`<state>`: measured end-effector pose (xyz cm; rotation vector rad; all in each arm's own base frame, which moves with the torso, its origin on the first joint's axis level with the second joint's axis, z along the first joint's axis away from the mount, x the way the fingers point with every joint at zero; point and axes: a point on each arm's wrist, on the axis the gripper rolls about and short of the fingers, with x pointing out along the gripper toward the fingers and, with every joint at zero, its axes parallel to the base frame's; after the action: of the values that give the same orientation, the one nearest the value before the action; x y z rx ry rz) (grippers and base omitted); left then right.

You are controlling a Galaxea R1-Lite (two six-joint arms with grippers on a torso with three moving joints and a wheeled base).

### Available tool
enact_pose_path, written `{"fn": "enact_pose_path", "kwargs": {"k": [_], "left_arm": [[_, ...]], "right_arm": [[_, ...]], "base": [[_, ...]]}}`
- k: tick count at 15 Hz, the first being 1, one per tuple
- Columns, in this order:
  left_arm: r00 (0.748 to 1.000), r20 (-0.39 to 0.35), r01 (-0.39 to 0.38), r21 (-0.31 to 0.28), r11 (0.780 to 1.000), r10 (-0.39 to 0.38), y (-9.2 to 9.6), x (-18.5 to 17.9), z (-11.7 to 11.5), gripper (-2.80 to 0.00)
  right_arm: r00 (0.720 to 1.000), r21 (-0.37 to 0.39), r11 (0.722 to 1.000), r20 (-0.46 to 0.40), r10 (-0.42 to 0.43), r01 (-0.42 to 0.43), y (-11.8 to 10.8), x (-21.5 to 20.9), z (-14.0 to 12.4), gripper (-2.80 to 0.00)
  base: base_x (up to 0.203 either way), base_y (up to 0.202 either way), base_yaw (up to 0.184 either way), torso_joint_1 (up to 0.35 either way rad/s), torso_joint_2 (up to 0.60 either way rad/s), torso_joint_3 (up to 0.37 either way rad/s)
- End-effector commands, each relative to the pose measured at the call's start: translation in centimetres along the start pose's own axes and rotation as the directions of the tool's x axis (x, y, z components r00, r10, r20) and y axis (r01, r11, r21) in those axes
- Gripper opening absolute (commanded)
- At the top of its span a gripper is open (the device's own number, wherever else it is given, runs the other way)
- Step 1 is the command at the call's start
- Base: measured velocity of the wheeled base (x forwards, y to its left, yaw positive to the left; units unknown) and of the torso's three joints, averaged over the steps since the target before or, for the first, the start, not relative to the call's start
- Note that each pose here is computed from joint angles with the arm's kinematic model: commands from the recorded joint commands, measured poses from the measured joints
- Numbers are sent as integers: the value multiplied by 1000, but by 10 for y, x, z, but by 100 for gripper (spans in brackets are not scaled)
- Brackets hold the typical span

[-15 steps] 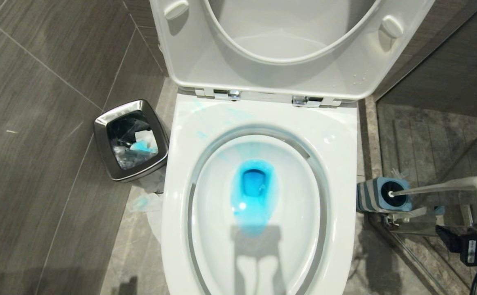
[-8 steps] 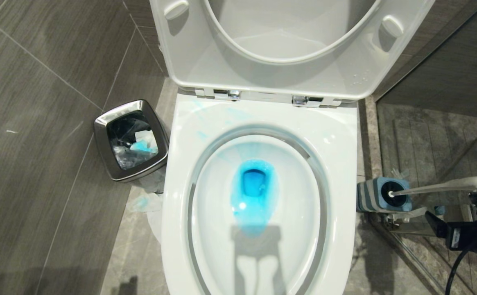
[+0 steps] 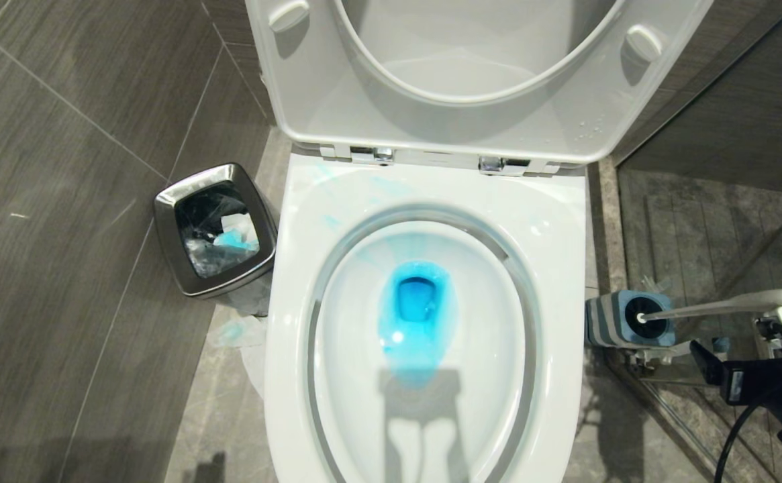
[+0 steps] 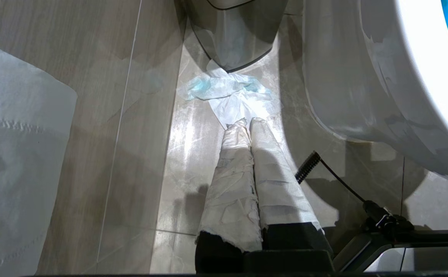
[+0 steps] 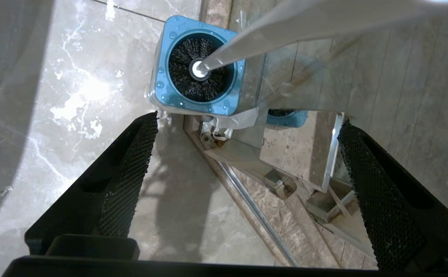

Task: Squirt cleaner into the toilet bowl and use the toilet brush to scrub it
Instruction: Scrub the toilet bowl

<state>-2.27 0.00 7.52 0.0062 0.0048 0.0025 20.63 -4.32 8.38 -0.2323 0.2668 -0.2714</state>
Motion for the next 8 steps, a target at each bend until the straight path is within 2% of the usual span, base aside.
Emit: {"fn": "enact_pose_path", "kwargs": {"k": [1, 8], "left_arm": [[1000, 0, -1, 0, 1000, 1, 0, 0, 0, -280], [1000, 0, -1, 0, 1000, 1, 0, 0, 0, -280]], "right_arm": [[1000, 2, 1000, 14, -5, 5, 0, 1, 2, 0], [999, 8, 1000, 50, -15, 15, -1, 10, 9, 0]], "base": [[0, 0, 0, 0, 0, 0], [0, 0, 0, 0, 0, 0]]}}
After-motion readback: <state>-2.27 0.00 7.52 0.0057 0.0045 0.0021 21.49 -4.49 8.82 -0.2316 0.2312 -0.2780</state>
